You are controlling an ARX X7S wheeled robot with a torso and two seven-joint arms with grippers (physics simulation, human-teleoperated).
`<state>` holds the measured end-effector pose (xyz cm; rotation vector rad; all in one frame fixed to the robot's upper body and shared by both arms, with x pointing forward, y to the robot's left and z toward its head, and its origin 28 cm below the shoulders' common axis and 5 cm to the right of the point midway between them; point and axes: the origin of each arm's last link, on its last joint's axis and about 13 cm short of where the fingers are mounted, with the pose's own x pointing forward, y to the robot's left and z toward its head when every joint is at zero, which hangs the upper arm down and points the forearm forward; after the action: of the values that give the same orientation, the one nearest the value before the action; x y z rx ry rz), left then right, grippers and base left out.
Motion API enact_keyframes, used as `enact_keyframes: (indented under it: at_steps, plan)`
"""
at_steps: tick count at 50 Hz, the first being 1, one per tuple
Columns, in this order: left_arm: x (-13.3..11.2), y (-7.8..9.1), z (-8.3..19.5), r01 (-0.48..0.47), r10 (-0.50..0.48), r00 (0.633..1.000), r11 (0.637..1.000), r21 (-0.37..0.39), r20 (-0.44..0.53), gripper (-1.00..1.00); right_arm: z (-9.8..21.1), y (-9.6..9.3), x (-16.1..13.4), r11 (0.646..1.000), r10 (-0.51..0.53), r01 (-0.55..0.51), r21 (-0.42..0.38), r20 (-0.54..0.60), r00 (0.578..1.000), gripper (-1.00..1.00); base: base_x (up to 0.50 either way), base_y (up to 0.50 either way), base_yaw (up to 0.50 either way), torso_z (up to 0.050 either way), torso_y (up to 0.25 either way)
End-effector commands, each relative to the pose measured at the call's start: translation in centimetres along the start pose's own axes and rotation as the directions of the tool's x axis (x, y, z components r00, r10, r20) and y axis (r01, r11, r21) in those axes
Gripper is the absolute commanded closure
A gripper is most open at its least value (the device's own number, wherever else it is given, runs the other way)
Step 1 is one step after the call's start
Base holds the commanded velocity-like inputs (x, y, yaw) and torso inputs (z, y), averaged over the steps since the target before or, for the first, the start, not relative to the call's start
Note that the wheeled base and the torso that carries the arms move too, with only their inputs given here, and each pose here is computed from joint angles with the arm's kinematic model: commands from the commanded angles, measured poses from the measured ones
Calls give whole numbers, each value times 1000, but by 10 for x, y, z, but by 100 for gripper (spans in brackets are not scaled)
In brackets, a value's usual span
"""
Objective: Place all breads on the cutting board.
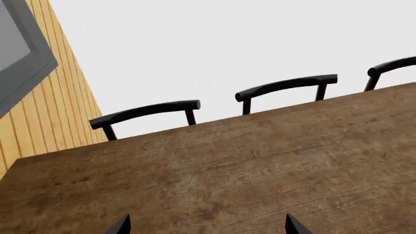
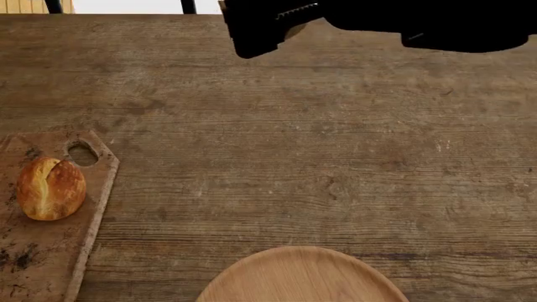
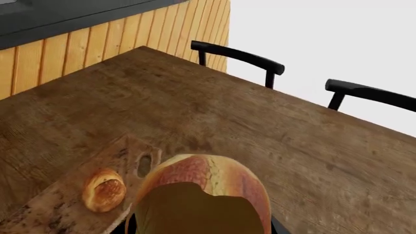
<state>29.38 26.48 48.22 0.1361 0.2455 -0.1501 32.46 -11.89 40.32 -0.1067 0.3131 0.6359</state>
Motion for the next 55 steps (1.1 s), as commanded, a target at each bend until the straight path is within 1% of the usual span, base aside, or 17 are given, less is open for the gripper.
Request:
enact_keyframes:
  at_steps: [1,2,3,7,11,14,19,25,30,36,41,47,49,55]
  plan:
    - [-73,-12,27,-38,27,988,997,72,153,-100,14,3,18,996,71,-71,-48,3,997,100,0,24,0,0,0]
    - [-81,-14,34,-42,30,983,997,63,181,-100,13,3,22,996,77,-77,-45,4,997,100,0,24,0,0,0]
    - [-87,-16,37,-44,28,981,996,77,193,-100,12,3,24,995,88,-87,-43,5,996,100,0,24,0,0,0]
    - [-94,-22,39,-39,22,974,997,72,225,-100,11,4,30,993,111,-111,-43,7,994,100,0,25,0,0,0]
    - [-101,-22,38,-43,29,967,998,51,253,-100,13,4,35,991,124,-124,-49,-2,992,100,0,25,-3,0,0]
    - [-106,-23,37,-45,29,962,998,52,270,-100,15,4,38,989,139,-139,-56,-11,990,100,0,25,-4,0,0]
    - [-115,-26,34,-54,37,956,997,51,292,-100,18,11,51,977,195,-198,-80,-46,980,100,0,26,-3,0,0]
    - [-120,-27,29,-70,51,956,996,56,289,-100,18,18,68,964,246,-251,-89,-64,967,100,0,26,0,0,0]
    - [-120,-29,29,-69,48,956,995,66,288,-100,24,23,71,956,273,-278,-96,-57,960,100,0,26,-1,0,0]
    - [-125,-29,25,-73,52,955,995,62,291,-100,22,28,83,944,308,-315,-102,-77,948,100,0,27,-2,0,0]
    - [-131,-28,23,-74,56,955,996,54,292,-100,19,39,93,924,357,-367,-109,-98,929,100,0,27,-2,0,0]
    - [-131,-25,21,-80,64,957,996,45,284,-100,15,52,108,904,406,-416,-98,-112,907,100,0,27,-3,0,0]
    - [-131,-25,21,-78,61,958,996,49,282,-100,13,59,111,891,434,-445,-94,-111,894,100,0,28,-3,0,0]
    - [-129,-24,21,-79,63,959,996,49,276,-100,3,67,120,879,460,-470,-84,-115,881,100,0,28,-4,0,0]
